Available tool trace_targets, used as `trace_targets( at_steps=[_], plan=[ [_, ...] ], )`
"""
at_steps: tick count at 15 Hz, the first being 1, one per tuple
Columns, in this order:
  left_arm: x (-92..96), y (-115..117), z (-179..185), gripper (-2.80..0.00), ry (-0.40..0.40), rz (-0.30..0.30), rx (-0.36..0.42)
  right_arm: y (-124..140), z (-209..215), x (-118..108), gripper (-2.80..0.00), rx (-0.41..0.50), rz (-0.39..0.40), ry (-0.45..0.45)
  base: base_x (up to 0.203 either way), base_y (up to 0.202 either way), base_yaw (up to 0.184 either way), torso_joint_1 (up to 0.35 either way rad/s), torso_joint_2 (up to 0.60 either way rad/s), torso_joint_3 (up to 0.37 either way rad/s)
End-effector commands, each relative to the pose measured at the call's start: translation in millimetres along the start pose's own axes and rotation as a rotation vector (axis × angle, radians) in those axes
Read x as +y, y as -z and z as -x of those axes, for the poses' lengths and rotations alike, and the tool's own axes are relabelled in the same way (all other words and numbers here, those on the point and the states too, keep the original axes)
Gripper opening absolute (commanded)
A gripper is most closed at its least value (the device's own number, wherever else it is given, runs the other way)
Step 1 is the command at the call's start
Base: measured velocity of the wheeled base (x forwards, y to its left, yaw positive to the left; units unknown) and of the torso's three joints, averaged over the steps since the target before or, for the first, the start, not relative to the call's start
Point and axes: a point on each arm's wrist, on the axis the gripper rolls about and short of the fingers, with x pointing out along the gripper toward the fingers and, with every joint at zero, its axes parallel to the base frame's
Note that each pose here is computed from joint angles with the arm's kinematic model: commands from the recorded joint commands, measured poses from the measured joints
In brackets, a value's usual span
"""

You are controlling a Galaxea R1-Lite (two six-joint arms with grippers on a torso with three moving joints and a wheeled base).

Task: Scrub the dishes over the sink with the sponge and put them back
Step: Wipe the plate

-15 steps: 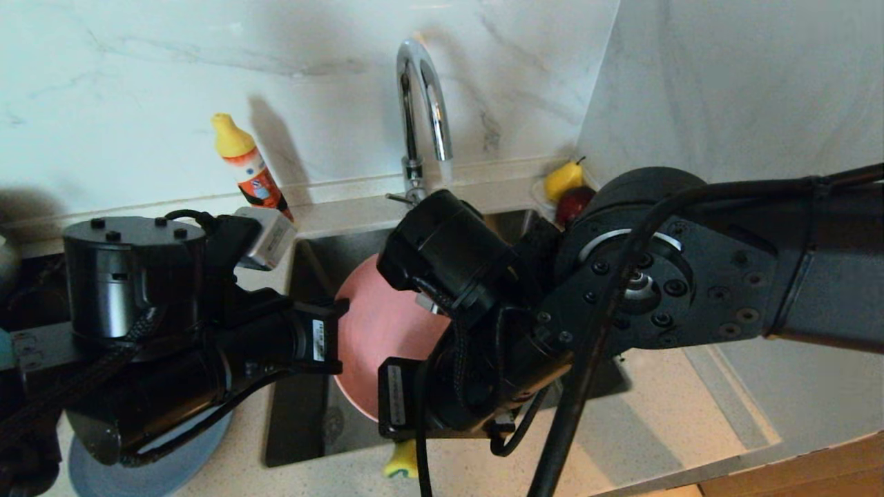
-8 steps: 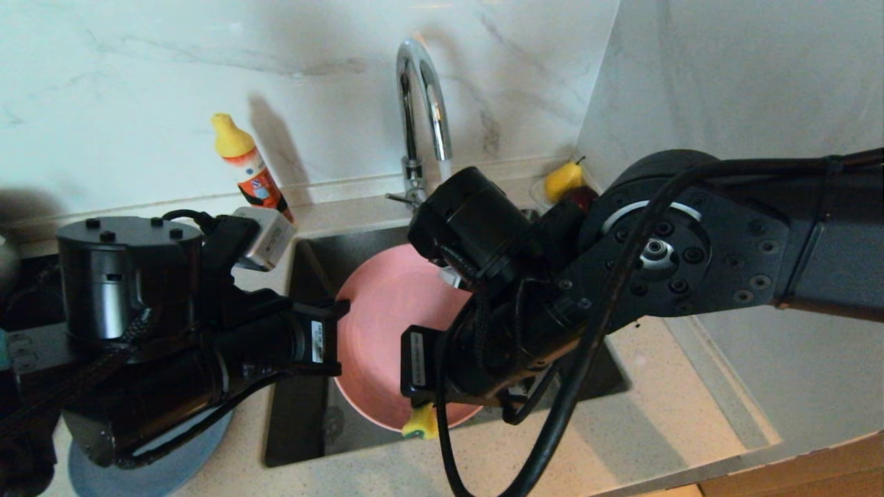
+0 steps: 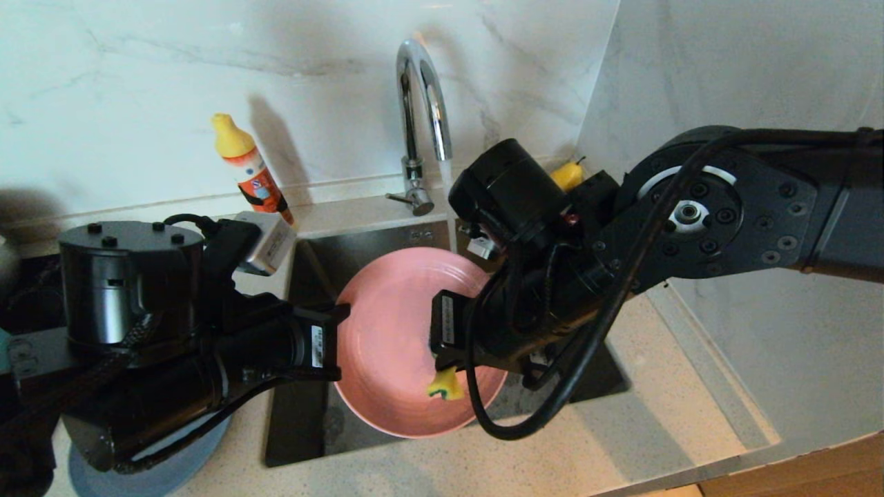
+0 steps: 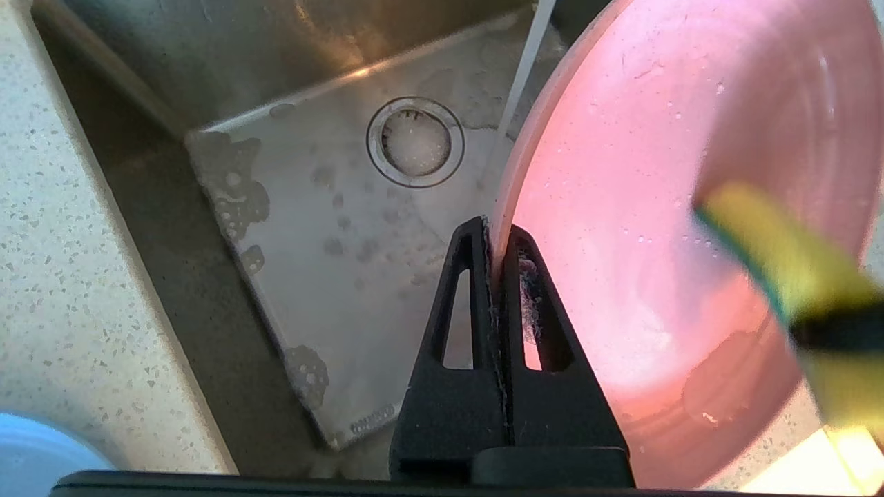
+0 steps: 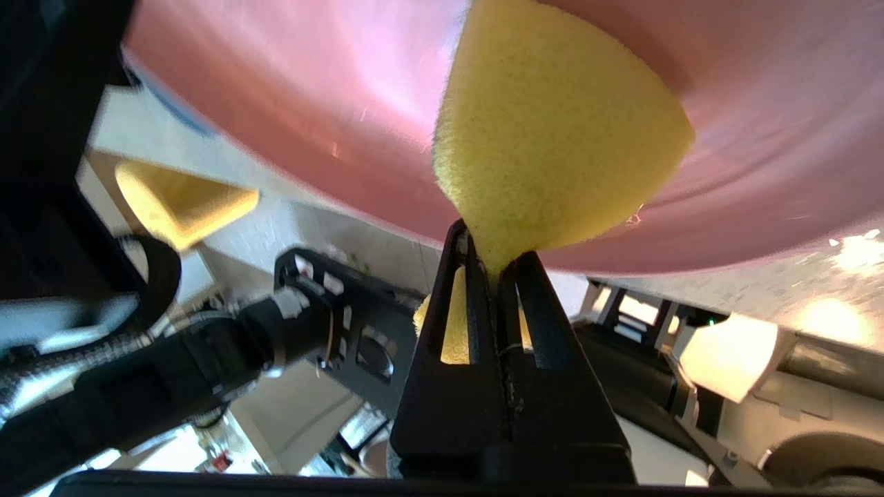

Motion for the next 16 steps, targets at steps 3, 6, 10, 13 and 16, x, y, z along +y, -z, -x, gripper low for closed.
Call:
trace_targets(
  at_steps=[3,6,10,13,16],
  plan=[
    [-3.8,5,5,-2.8,0.045,-0.007,0.01,-11,13,-5,-2.8,-0.061,-0.013,-0.014,0.0,0.0,0.0,0.0,0.0,0.0],
    [-6.0,8,6,-2.8,0.056,-0.017,0.018,-14,18,-1,-2.8,-0.102,0.006,-0.049,0.0,0.0,0.0,0.0,0.0,0.0],
    [-6.9,11,6,-2.8,0.062,-0.025,0.029,-13,12,4,-2.8,-0.108,0.043,-0.068,0.0,0.0,0.0,0.0,0.0,0.0],
    [-8.0,11,6,-2.8,0.067,-0.022,0.028,-3,1,13,-2.8,-0.077,0.086,-0.078,0.0,0.0,0.0,0.0,0.0,0.0],
    [-7.8,11,7,-2.8,0.067,-0.015,0.027,15,-10,27,-2.8,-0.027,0.129,-0.093,0.0,0.0,0.0,0.0,0.0,0.0]
  ],
)
